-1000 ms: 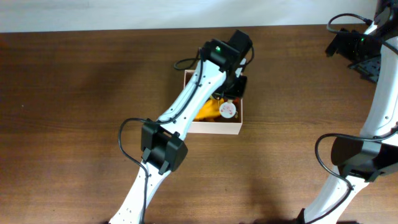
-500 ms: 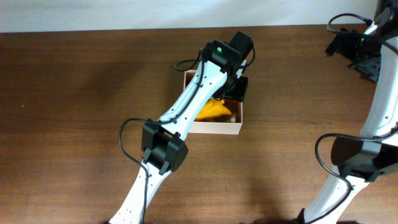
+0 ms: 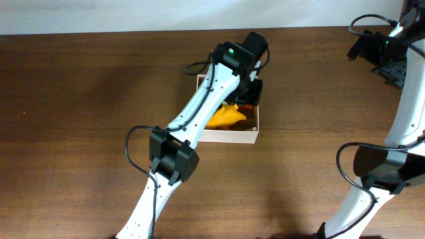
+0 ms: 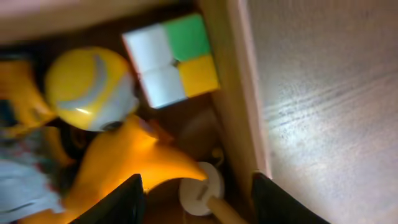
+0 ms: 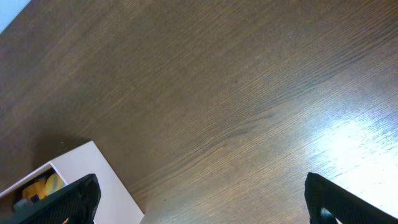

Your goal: Pack container

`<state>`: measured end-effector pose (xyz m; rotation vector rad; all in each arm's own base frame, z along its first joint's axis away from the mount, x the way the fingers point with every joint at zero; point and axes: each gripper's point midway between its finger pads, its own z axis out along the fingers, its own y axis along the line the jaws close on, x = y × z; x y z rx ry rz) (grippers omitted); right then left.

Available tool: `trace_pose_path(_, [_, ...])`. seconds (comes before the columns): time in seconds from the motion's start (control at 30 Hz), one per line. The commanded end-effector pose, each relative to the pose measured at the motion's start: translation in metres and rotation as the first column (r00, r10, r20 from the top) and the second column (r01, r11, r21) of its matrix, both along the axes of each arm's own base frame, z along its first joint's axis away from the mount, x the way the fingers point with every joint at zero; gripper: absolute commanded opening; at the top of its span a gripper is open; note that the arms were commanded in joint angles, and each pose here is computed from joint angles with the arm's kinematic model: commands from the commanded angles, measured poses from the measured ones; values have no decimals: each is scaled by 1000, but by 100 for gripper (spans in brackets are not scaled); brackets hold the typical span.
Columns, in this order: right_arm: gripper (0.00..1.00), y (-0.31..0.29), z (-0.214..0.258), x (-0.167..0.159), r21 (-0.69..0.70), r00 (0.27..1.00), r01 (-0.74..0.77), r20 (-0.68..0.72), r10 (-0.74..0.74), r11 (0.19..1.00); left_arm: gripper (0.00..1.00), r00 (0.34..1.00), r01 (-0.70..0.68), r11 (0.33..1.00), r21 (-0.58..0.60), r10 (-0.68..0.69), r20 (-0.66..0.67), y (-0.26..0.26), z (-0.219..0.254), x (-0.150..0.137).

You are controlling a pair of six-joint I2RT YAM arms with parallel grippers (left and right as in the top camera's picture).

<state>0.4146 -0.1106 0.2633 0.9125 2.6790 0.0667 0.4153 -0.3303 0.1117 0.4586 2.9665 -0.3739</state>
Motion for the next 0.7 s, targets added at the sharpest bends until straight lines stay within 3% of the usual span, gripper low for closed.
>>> trace_pose_path(0.0, [99,2,-1,0,7,1000,-4,-6,4,1000,56,996,-60,997,-41,62,59,29,28,27])
trace_pose_path(0.2, [99,2,-1,0,7,1000,-4,-6,4,1000,56,980,-87,993,-77,99,175,83,88,49])
trace_pose_path(0.37, [99,2,-1,0,7,1000,-4,-6,4,1000,58,925,-233,972,-14,226,304,159,136,63])
trace_pose_path(0.57, [99,2,-1,0,7,1000,-4,-6,4,1000,70,852,-412,907,86,350,388,244,149,80])
trace_pose_path(0.67, [99,2,-1,0,7,1000,-4,-6,4,1000,71,805,-520,829,206,395,442,296,150,81])
